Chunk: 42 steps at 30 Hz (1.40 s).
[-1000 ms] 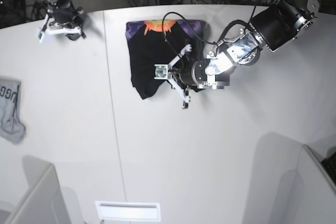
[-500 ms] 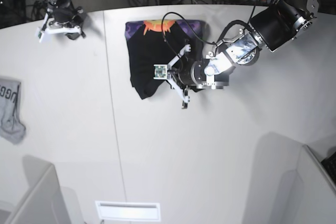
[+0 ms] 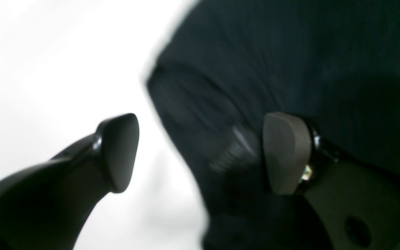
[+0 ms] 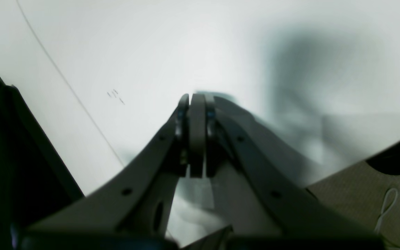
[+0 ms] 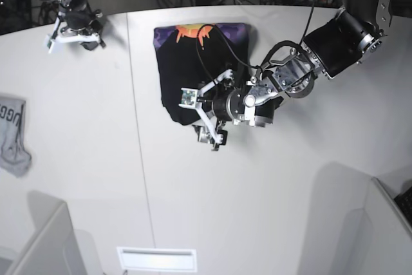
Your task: Fold the T-shirt properly
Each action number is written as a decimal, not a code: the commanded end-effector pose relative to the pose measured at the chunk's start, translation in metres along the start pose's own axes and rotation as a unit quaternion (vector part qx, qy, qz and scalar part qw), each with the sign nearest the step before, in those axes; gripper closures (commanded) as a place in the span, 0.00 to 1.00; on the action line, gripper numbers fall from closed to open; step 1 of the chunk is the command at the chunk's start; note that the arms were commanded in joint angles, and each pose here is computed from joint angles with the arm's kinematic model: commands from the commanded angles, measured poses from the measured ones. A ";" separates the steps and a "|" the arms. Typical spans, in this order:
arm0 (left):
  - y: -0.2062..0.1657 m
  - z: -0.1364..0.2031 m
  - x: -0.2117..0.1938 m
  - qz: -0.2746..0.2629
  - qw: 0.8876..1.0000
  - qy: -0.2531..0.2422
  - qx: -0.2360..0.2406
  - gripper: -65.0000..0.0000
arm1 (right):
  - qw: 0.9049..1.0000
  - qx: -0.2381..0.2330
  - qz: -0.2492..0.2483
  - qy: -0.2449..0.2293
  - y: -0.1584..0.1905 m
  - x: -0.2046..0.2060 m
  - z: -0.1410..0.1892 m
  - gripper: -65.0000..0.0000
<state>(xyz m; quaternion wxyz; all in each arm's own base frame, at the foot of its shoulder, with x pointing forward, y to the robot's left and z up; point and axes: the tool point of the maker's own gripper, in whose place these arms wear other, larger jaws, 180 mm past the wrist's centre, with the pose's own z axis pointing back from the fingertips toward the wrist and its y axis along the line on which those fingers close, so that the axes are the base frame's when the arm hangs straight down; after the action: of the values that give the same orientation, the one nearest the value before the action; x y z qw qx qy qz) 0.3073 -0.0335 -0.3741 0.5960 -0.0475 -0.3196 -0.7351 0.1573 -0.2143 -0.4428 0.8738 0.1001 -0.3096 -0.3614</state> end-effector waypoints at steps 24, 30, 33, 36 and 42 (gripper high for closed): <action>0.000 0.151 -0.077 0.338 0.901 -0.122 0.242 1.00 | 0.979 0.090 0.175 -0.042 0.035 -0.008 0.053 1.00; -0.062 0.155 -0.088 0.413 0.859 -0.191 0.234 1.00 | 0.971 0.052 0.231 -0.029 0.019 -0.021 0.066 1.00; -0.093 0.154 -0.094 0.431 0.845 -0.211 0.234 1.00 | 0.971 0.037 0.235 0.007 0.005 -0.039 0.074 1.00; -0.144 0.146 -0.103 0.428 0.861 -0.180 0.206 1.00 | 0.970 0.019 0.237 0.053 -0.012 -0.059 0.085 1.00; -0.234 0.144 -0.104 0.475 0.862 -0.121 0.131 1.00 | 0.961 -0.016 0.239 0.141 -0.043 -0.096 0.108 1.00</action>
<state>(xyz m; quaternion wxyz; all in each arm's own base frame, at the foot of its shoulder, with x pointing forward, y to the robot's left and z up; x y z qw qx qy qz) 0.0755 0.1505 -0.4143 0.8395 -0.1961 -0.4018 -0.3088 0.0162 -0.1716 -0.4243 0.9707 0.0621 -0.1906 -0.1326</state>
